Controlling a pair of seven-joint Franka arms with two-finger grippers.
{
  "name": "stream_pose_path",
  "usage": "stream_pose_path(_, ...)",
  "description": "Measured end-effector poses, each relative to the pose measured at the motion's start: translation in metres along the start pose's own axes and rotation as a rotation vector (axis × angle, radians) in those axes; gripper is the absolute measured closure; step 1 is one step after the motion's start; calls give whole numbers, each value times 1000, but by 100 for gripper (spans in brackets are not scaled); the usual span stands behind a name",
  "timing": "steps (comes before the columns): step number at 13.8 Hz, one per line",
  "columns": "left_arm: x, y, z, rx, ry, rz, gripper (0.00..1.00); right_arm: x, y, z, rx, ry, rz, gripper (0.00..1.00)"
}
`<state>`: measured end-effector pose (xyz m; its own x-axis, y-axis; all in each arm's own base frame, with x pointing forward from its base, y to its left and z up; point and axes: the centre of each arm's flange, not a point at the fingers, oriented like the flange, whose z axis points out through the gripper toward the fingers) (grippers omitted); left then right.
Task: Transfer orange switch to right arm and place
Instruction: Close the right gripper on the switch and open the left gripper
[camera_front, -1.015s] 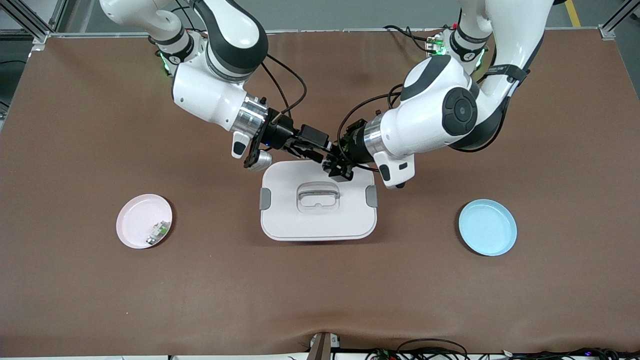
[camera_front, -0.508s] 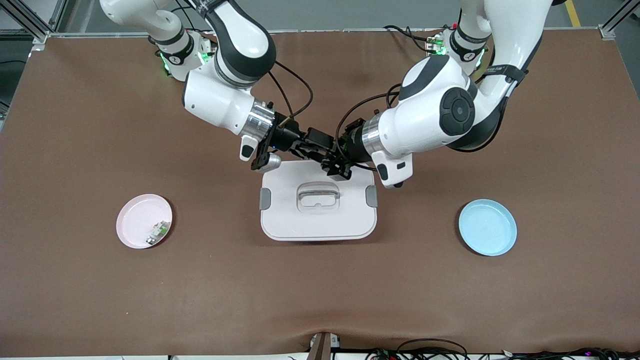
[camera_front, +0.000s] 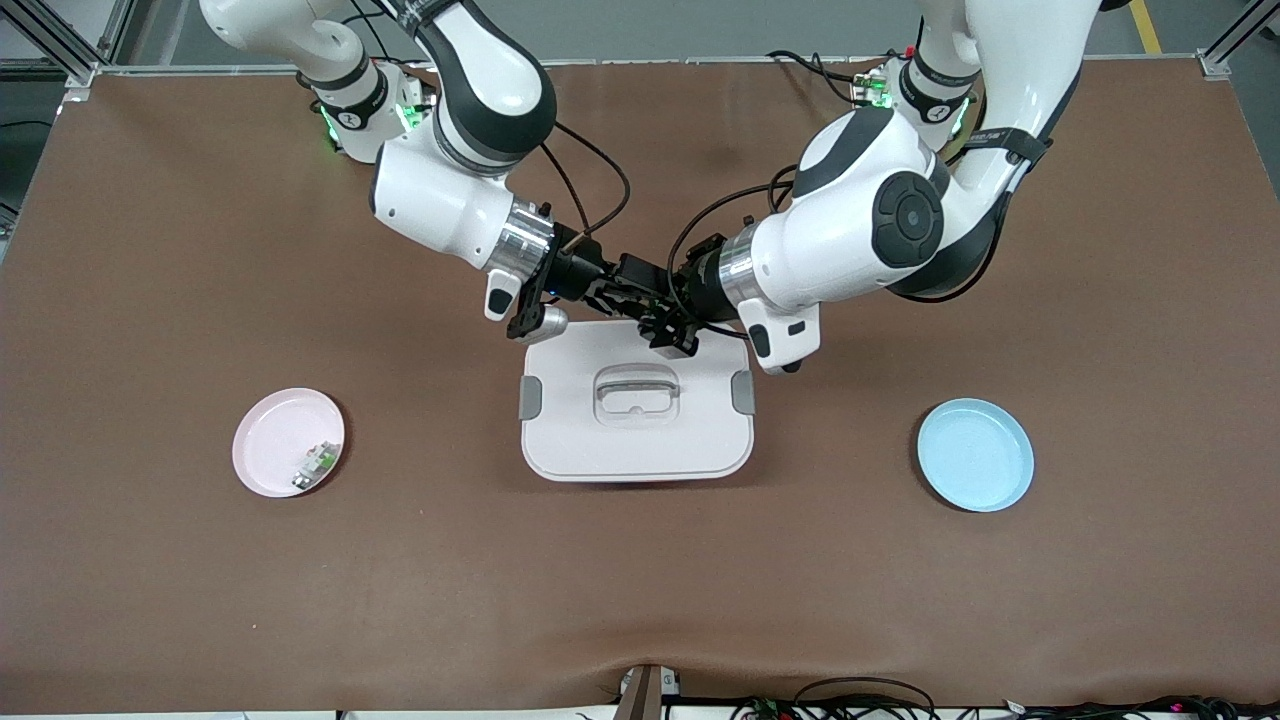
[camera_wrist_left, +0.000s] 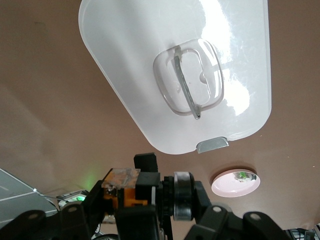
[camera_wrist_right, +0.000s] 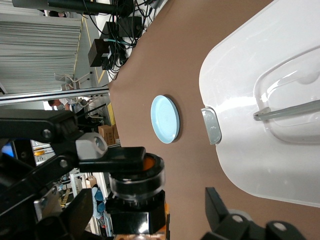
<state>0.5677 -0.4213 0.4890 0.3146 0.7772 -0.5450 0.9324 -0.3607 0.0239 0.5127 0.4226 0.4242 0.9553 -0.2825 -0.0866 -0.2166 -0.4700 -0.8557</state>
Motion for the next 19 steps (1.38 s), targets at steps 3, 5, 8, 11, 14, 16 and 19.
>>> stream_pose_path(3, 0, 0, 0, 0, 0, 0, 28, -1, -1, 0, 2, -8, 15, 42)
stream_pose_path(5, -1, -1, 2, 7, 0, 1, 28, -2, -2, 0, 1, -17, 37, 57)
stream_pose_path(8, -1, -2, 2, 19, 2, -2, 28, -3, -2, 1, -5, -29, 63, 59)
stream_pose_path(11, -1, -2, 2, 20, 1, -3, 28, -3, -2, 0, -6, -30, 66, 59)
stream_pose_path(14, -1, -1, 1, 9, 0, -4, 13, -5, -6, -2, 0, -37, 104, 59)
stream_pose_path(16, -1, 1, -1, 0, -2, -4, 0, -7, -11, -5, 8, -41, 115, 59)
stream_pose_path(19, -2, 1, -9, -8, -2, -3, 0, -6, -12, -7, 11, -39, 116, 59)
